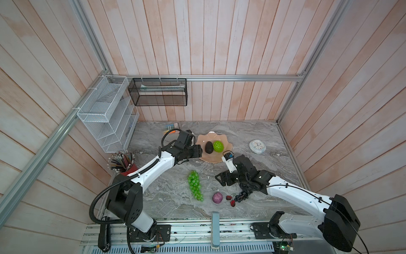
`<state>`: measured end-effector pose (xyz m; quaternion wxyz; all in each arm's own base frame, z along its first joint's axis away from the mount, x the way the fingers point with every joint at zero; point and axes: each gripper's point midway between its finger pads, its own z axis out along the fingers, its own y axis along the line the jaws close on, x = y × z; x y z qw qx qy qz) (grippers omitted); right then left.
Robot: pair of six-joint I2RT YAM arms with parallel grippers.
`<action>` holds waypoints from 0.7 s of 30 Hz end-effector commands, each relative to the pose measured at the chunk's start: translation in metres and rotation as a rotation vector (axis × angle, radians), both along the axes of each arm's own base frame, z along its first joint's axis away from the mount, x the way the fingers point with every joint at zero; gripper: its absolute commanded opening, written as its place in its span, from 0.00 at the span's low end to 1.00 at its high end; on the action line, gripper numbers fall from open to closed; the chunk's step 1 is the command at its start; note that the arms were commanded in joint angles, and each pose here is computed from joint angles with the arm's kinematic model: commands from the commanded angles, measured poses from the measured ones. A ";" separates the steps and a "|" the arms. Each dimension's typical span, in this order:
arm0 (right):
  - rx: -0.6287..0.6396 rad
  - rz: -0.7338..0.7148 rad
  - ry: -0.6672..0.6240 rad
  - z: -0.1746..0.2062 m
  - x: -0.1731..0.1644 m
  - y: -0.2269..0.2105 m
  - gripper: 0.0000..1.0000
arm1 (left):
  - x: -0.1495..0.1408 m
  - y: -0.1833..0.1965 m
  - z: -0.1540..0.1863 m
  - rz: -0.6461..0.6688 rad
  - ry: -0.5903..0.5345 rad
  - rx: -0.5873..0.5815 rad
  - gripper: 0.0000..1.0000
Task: Arrange fruit in a fruit bowl
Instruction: Pick up the fruit from the bottom-center of the table.
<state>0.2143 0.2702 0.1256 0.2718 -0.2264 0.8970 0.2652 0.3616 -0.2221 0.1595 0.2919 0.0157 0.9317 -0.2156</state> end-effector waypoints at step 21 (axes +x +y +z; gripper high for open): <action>-0.329 0.140 0.255 -0.098 -0.062 0.006 0.62 | -0.012 0.024 -0.019 0.100 -0.004 -0.002 0.72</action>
